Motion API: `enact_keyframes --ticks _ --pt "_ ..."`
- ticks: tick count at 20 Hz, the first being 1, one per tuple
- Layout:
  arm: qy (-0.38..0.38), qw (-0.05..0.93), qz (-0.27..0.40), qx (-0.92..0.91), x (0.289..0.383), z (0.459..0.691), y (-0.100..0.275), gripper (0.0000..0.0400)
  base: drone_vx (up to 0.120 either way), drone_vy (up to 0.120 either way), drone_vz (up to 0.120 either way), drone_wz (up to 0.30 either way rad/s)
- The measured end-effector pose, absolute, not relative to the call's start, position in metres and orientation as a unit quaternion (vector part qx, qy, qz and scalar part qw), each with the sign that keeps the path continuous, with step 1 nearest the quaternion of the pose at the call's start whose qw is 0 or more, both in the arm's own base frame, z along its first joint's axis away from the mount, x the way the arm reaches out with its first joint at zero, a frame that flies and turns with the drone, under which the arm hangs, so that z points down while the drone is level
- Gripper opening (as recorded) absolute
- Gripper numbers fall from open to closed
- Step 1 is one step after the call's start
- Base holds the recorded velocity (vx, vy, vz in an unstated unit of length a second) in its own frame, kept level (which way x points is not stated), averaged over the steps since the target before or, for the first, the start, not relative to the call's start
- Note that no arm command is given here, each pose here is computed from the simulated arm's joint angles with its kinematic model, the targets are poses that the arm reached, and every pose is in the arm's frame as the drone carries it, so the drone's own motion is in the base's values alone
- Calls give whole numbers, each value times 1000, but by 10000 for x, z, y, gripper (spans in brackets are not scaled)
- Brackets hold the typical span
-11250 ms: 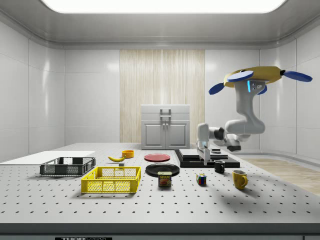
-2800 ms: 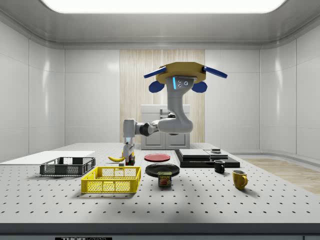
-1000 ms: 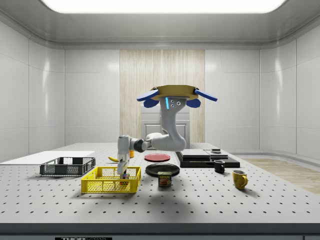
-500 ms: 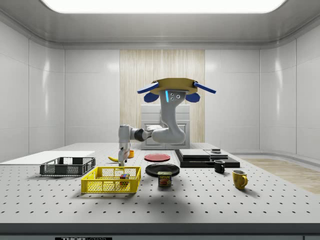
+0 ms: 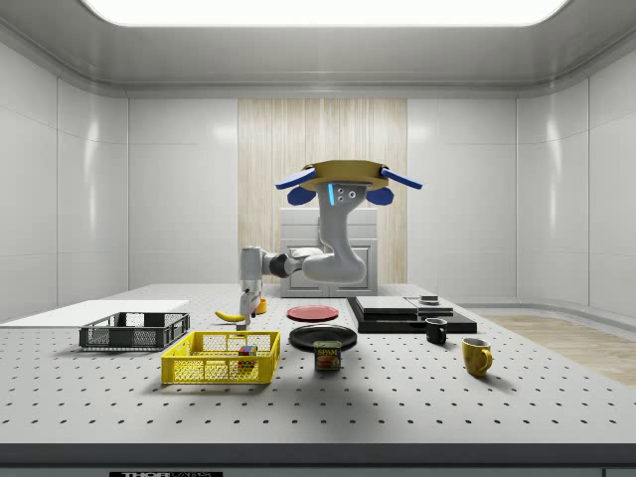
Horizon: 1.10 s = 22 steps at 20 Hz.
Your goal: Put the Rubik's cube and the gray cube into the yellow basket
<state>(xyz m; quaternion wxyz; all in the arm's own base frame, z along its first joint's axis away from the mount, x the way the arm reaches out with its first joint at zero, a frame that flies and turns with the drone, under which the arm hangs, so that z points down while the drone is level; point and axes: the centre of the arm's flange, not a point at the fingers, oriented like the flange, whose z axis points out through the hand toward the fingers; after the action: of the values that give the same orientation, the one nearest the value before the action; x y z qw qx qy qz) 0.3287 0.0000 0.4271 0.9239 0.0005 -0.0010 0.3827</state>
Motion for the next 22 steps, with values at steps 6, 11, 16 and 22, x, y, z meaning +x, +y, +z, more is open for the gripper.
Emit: enact_keyframes --ticks 6,11,16,22 --pt "-1 924 383 1 3287 4268 0 400 0 -120 0 0" --pt "-1 924 383 1 3287 4267 0 400 120 -120 0 0" --pt "-1 924 383 1 3287 4267 0 400 56 -120 0 0" --pt "-1 924 383 1 3287 4267 0 400 120 -120 0 0"
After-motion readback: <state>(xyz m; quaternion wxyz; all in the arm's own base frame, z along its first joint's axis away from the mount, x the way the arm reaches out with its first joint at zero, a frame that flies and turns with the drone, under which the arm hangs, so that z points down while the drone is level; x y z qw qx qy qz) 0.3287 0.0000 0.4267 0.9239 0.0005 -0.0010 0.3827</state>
